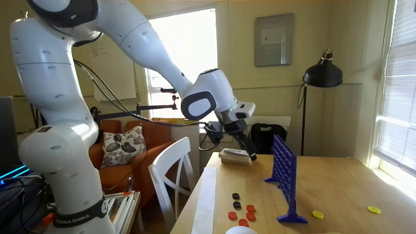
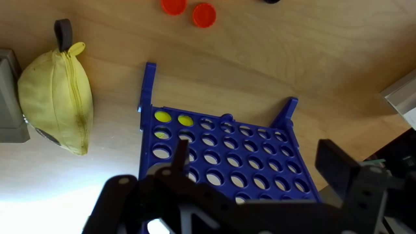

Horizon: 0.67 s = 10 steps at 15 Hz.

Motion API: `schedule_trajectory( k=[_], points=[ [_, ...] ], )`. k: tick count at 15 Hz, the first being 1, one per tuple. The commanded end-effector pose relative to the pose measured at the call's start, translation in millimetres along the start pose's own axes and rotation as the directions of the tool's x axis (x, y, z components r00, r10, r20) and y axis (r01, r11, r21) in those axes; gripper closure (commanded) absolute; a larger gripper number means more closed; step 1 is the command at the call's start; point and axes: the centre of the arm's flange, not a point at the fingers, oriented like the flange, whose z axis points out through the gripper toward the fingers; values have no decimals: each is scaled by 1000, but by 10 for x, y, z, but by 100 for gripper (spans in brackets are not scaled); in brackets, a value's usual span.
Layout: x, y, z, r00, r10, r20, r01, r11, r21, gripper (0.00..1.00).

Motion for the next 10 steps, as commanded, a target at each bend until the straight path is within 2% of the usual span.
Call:
schedule_trajectory(
  k=[1,5,7,8,10],
  points=[
    [-93,-17,-167,998,32,60,-32,999,4,0],
    [-148,20,-212,993,57,102,-56,998,-15,0],
    [-166,49,-219,994,56,93,-51,997,-56,0],
    [-73,75,-98,995,44,89,-42,999,-20,0],
    [-99,113,-103,995,48,91,-45,998,-37,0]
  ],
)
